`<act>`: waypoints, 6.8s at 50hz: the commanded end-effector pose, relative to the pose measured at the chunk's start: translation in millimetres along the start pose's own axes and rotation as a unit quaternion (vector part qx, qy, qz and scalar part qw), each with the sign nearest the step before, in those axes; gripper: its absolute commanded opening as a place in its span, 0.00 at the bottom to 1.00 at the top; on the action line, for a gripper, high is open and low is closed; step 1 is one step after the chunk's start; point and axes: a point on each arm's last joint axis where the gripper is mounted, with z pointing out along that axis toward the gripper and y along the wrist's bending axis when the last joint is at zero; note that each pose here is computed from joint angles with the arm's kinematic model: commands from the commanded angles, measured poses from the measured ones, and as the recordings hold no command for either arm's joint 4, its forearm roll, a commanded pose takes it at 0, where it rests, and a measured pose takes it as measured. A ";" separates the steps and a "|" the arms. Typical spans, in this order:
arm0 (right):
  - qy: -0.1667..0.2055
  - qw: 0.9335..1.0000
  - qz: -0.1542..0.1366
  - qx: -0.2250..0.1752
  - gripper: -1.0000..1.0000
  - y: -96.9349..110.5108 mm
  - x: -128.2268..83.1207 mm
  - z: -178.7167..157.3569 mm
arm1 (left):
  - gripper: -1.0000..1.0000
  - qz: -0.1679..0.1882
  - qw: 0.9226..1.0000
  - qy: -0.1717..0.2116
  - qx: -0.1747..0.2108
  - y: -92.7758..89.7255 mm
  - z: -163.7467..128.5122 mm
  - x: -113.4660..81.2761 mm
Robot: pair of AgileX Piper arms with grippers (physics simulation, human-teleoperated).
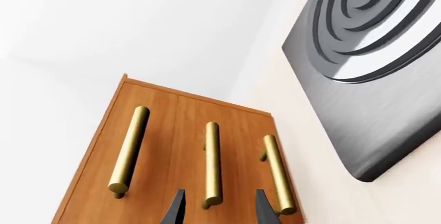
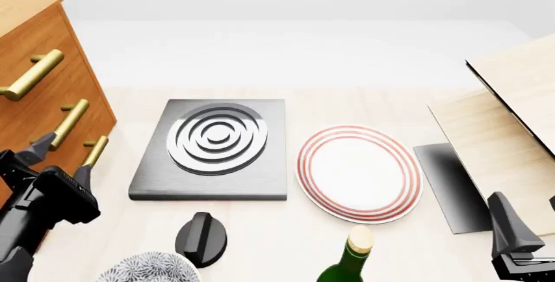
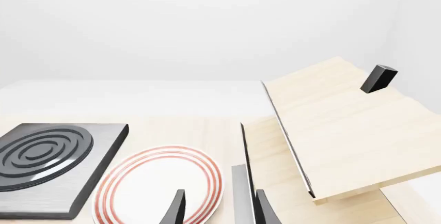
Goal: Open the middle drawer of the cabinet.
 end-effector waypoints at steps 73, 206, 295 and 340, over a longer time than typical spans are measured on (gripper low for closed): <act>-0.002 1.000 0.001 0.000 1.00 0.0 -0.7 0.0 | 1.00 -0.001 0.998 0.050 -0.025 -7.9 41.3 28.8; -0.002 1.000 0.001 0.000 1.00 0.0 -0.7 0.0 | 0.00 0.029 0.999 0.000 -0.020 -5.8 39.3 4.7; -0.002 1.000 0.000 0.000 1.00 0.0 -0.7 0.0 | 0.00 0.046 0.996 -0.079 -0.001 -14.2 46.7 -31.7; -0.002 1.000 0.001 0.000 1.00 0.0 -0.7 0.0 | 0.00 0.042 0.993 -0.112 0.013 -13.9 43.9 -49.4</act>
